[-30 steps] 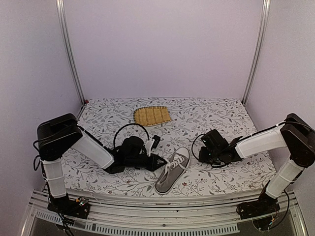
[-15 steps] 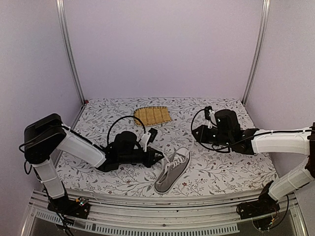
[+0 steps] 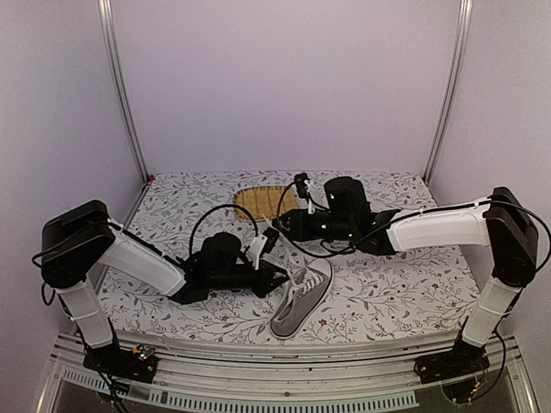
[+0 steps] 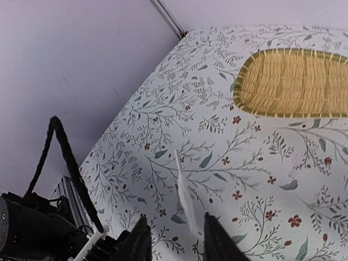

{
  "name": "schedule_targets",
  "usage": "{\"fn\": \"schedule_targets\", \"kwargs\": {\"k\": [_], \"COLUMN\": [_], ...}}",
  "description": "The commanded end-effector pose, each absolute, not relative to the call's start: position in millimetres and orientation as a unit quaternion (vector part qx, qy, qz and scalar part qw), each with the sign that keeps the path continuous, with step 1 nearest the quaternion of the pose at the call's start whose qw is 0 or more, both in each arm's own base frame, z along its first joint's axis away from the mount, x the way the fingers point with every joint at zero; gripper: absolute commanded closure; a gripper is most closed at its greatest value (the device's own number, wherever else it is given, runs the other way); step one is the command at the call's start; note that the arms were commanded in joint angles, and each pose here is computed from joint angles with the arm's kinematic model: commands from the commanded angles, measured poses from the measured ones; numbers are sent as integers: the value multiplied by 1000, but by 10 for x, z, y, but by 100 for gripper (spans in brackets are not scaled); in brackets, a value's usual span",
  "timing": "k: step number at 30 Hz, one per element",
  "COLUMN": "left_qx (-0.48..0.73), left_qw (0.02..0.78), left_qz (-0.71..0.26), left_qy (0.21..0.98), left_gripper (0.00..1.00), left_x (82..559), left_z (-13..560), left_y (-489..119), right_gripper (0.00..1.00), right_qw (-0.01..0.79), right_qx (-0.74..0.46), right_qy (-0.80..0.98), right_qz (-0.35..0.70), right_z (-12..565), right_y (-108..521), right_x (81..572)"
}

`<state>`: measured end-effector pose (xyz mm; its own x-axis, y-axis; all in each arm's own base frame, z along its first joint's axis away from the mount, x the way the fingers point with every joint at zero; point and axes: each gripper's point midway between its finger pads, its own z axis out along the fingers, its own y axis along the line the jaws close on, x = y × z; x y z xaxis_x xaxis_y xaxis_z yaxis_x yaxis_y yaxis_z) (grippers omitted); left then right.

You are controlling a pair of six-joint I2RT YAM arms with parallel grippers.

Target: Tie the shoes

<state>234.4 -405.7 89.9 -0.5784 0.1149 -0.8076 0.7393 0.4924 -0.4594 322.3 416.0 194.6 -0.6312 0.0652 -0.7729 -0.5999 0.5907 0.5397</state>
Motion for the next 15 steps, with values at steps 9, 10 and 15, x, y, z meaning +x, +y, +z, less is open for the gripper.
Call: {"fn": "schedule_targets", "kwargs": {"k": [9,10,15], "left_qx": [283,283,285], "left_qw": [387,386,385], "left_qz": [-432,-433,-432], "left_qy": [764,764,764], "left_gripper": [100,100,100], "left_x": [2318,2312,2314], "left_z": [1064,1060,1067], "left_y": [-4132,-4136,-4148], "right_gripper": [43,45,55], "right_qw": [388,375,327], "right_qx": [-259,-279,-323], "right_qy": [772,770,765], "right_qz": [432,435,451], "right_z": [2022,1930,1628], "right_y": [3811,3801,3768], "right_x": [2695,2602,2318]}}
